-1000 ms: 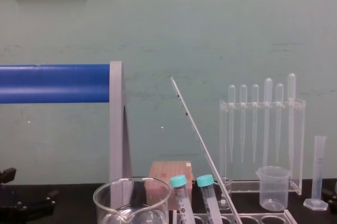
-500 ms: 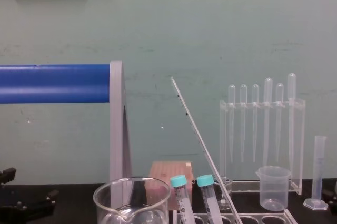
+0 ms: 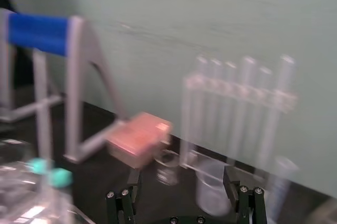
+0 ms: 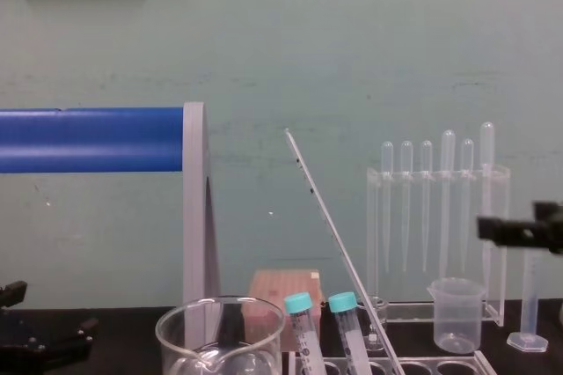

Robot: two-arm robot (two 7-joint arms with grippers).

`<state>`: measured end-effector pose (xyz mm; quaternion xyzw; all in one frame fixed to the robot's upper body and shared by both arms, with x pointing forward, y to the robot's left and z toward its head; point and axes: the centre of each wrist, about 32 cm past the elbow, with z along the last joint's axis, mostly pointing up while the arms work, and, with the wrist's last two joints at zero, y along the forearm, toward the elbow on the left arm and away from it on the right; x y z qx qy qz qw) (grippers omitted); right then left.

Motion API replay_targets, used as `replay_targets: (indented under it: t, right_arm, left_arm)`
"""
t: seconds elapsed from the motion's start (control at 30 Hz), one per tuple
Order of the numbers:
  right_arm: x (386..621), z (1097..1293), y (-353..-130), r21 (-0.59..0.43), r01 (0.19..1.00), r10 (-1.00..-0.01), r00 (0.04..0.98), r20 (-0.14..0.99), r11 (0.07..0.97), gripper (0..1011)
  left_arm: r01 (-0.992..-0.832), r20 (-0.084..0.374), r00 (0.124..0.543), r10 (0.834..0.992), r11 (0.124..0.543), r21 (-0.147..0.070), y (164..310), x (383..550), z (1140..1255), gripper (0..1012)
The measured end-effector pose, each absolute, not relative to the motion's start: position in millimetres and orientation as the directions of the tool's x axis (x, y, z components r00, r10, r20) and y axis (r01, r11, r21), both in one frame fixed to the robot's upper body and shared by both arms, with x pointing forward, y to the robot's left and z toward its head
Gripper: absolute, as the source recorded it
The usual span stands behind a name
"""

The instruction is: Hold the thermometer with one hand and immerse one end into the beaker, then reinsert it into the test tube rack.

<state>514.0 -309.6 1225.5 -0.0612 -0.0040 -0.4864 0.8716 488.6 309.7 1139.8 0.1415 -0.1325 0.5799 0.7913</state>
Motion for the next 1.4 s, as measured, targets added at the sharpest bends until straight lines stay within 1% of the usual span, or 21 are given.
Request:
replay_targets:
  t: [0.03,0.07,0.13,0.17,0.2,0.23,0.3,0.4,0.43,0.53,0.73,1.0,1.13,1.23,1.4]
  right_arm:
    - [514,1225.5,-310,-0.103,0.848,-0.847,0.527,0.067,0.519,1004]
    - [518,1236.5,-305,-0.105,0.813,-0.814,0.58,0.047,0.573,1004]
    - [520,1243.8,-301,-0.107,0.783,-0.785,0.618,0.033,0.612,1004]
    - [523,1249.3,-297,-0.112,0.756,-0.759,0.651,0.015,0.645,1004]
    - [523,1249.3,-297,-0.112,0.756,-0.759,0.651,0.015,0.645,1004]
    - [525,1254.5,-291,-0.118,0.722,-0.728,0.685,-0.007,0.681,1004]
    - [528,1260.4,-285,-0.123,0.678,-0.686,0.727,-0.032,0.725,1004]
    - [533,1266.9,-275,-0.13,0.617,-0.627,0.776,-0.061,0.776,1004]
    - [533,1266.9,-275,-0.13,0.617,-0.627,0.776,-0.061,0.776,1004]
    - [544,1268.5,-263,-0.149,0.568,-0.583,0.808,-0.083,0.809,1004]
    - [565,1266.0,-243,-0.175,0.536,-0.556,0.825,-0.098,0.826,1004]
    - [584,1262.8,-226,-0.197,0.528,-0.551,0.831,-0.084,0.826,1004]
    - [589,1262.3,-221,-0.203,0.525,-0.547,0.834,-0.069,0.827,1004]
    - [590,1262.6,-219,-0.205,0.523,-0.541,0.84,-0.037,0.827,1004]
    - [590,1262.7,-219,-0.204,0.524,-0.542,0.839,-0.04,0.827,1004]
  left_arm:
    - [-0.955,0.374,0.292,0.88,0.287,0.07,309.6,488.6,1139.8,1008]
    - [-0.955,0.374,0.292,0.88,0.287,0.07,309.7,488.6,1139.8,1008]
    - [-0.955,0.374,0.292,0.88,0.287,0.07,309.7,488.6,1139.8,1008]
    - [-0.955,0.374,0.292,0.88,0.287,0.07,309.7,488.6,1139.8,1008]
    - [-0.955,0.374,0.292,0.88,0.287,0.07,309.7,488.6,1139.8,1008]
    - [-0.955,0.374,0.292,0.88,0.287,0.07,309.6,488.6,1139.8,1008]
    - [-0.955,0.374,0.292,0.88,0.287,0.07,309.7,488.6,1139.8,1008]
    - [-0.955,0.374,0.292,0.88,0.287,0.07,309.7,488.6,1139.8,1008]
    - [-0.955,0.374,0.292,0.88,0.287,0.07,309.7,488.6,1139.8,1008]
    - [-0.955,0.374,0.292,0.88,0.287,0.07,309.6,488.6,1139.8,1008]
    - [-0.955,0.374,0.292,0.88,0.287,0.07,309.7,488.6,1139.8,1008]
    - [-0.955,0.374,0.292,0.88,0.287,0.07,309.7,488.6,1139.8,1008]
    - [-0.955,0.374,0.292,0.88,0.287,0.07,309.7,488.6,1139.8,1008]
    - [-0.955,0.374,0.292,0.88,0.287,0.07,309.7,488.6,1139.8,1008]
    - [-0.955,0.374,0.292,0.88,0.287,0.07,309.7,488.6,1139.8,1008]
